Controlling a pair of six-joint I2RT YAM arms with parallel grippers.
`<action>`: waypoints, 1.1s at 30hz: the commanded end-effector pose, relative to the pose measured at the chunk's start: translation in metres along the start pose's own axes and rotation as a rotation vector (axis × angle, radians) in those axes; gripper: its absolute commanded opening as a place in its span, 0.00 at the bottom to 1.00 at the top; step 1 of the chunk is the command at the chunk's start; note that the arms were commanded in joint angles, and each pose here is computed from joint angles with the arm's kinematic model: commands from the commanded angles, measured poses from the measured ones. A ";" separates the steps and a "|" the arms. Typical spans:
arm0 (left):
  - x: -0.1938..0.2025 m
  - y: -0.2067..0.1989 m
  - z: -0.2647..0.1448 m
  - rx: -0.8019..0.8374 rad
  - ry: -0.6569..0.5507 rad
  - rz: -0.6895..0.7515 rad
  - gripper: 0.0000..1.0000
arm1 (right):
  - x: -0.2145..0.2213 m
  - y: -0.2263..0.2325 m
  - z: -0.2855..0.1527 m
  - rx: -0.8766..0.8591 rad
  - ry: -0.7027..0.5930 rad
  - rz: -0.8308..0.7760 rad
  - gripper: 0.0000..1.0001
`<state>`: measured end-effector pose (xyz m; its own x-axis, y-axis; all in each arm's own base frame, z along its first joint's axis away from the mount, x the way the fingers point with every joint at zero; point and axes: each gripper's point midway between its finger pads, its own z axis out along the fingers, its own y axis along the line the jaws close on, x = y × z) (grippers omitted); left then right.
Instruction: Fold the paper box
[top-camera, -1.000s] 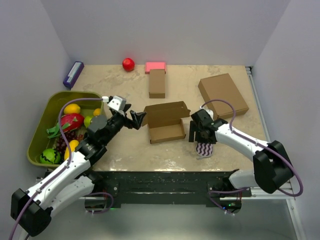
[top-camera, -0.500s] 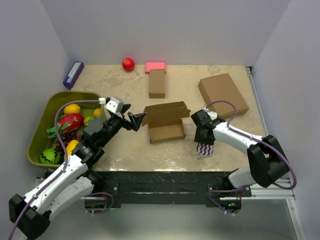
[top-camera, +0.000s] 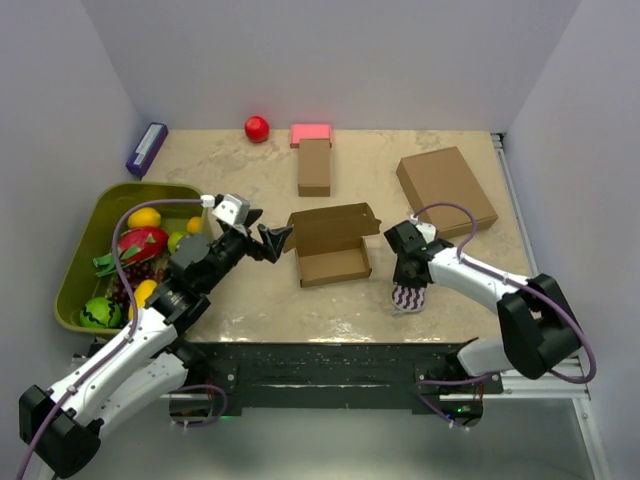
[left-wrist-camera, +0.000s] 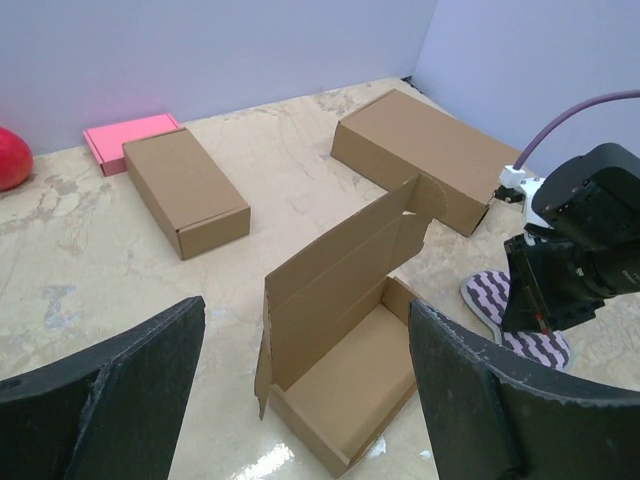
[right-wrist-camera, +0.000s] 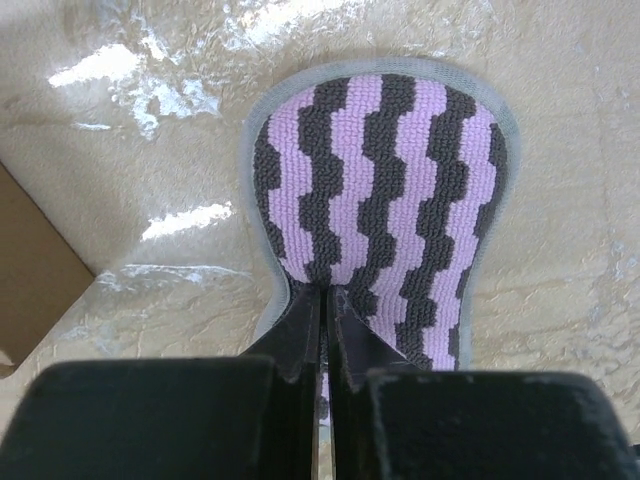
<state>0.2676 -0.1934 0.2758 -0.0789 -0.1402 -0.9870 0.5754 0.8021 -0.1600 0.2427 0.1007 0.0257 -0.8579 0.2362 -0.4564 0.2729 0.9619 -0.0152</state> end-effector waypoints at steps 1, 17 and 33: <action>-0.023 -0.004 0.002 0.012 -0.044 0.017 0.86 | -0.007 0.002 -0.015 -0.037 -0.024 0.035 0.00; -0.024 -0.004 0.002 0.009 -0.045 0.020 0.86 | -0.064 0.082 -0.152 -0.618 -0.161 0.413 0.00; -0.027 -0.006 0.001 0.020 -0.049 0.018 0.86 | -0.038 0.161 -0.161 -0.819 -0.054 0.857 0.00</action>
<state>0.2682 -0.1938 0.2728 -0.0934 -0.1219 -0.9881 0.5740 0.8043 -0.1535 0.2251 0.2595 0.1605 -0.6438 0.7348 -0.2136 0.3236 0.5144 0.7942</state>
